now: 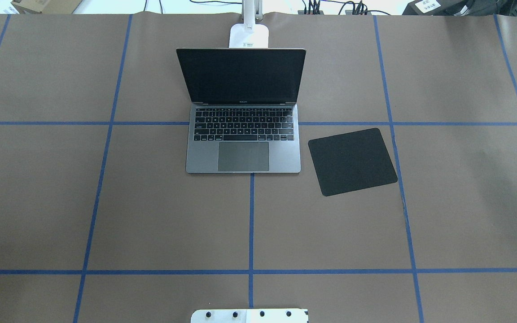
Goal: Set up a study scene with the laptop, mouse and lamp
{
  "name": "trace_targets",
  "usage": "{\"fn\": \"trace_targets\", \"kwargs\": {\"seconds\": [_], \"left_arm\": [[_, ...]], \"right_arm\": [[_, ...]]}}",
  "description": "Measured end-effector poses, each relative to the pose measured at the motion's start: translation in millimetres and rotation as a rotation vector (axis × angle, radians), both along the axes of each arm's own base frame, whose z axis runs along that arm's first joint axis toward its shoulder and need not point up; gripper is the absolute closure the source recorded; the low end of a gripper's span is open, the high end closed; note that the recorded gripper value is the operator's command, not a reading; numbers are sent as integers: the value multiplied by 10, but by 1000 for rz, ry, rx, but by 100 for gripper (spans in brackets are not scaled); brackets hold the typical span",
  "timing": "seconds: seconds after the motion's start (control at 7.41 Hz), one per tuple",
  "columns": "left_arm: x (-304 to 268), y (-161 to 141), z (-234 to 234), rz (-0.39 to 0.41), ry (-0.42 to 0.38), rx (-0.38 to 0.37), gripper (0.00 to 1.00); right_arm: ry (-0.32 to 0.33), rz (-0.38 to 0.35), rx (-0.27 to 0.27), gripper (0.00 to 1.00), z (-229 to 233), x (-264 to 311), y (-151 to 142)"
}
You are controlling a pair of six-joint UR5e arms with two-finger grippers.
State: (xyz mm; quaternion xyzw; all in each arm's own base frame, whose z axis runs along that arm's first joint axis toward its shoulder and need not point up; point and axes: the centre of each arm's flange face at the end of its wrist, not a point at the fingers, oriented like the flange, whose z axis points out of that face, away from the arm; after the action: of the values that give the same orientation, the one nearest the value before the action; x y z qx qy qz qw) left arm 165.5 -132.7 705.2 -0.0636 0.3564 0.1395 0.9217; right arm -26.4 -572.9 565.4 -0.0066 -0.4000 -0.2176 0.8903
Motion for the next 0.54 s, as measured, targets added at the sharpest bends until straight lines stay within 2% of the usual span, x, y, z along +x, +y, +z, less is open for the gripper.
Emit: {"fn": "trace_targets", "kwargs": {"seconds": [0.54], "left_arm": [[-13, -1, -89, -12, 54, -3, 62]], "right_arm": [[0, -1, 6, 1, -37, -12, -31]]}}
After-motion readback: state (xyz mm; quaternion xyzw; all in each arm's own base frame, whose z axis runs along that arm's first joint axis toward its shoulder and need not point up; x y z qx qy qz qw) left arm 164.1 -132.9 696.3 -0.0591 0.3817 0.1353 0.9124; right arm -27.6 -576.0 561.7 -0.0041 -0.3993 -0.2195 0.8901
